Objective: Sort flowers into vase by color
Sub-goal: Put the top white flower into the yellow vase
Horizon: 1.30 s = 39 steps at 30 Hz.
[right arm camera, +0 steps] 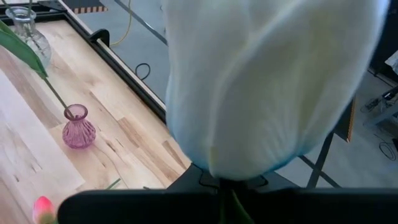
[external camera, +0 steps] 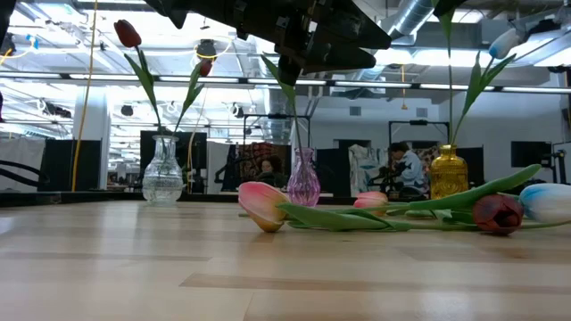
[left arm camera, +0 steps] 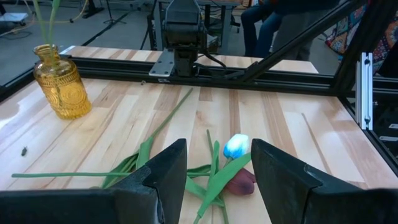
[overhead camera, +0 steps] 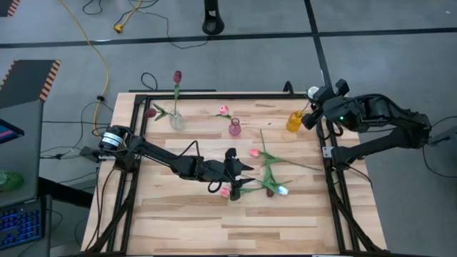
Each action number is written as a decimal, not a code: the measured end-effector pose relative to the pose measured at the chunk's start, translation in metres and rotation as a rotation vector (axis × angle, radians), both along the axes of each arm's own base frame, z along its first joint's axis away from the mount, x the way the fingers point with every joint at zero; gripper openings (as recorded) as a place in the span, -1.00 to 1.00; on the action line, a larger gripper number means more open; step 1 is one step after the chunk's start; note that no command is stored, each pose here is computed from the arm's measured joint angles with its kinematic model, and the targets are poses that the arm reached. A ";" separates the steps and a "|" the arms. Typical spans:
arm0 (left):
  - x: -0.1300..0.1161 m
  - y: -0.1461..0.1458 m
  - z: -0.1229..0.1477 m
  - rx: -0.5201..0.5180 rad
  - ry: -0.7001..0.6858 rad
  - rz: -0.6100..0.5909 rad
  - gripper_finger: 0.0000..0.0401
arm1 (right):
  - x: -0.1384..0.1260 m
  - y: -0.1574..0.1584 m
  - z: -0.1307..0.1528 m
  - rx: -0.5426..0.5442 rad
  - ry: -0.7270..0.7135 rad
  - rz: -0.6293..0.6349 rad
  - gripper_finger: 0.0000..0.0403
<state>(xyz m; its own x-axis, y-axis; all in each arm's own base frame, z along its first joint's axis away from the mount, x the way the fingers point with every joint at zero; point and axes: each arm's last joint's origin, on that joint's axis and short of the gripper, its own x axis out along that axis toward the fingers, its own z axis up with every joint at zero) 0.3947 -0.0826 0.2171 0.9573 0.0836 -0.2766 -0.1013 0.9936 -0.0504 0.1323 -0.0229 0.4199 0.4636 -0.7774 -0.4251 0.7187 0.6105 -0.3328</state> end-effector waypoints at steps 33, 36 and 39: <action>0.000 0.000 0.000 -0.001 0.000 0.001 -0.17 | 0.011 0.000 -0.034 0.055 0.017 -0.055 -0.75; 0.000 0.000 0.000 -0.001 0.000 0.001 -0.17 | 0.009 0.000 -0.036 0.075 0.014 -0.078 -0.75; 0.000 0.000 0.000 -0.007 -0.001 0.002 -0.17 | 0.007 0.000 -0.037 0.090 0.014 -0.097 -0.75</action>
<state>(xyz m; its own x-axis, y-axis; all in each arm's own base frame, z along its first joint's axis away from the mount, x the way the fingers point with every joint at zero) 0.3948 -0.0824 0.2171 0.9573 0.0839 -0.2766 -0.1037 0.9929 -0.0575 0.1395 -0.0229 0.3826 0.3814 -0.7766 -0.5013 0.7717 0.5661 -0.2898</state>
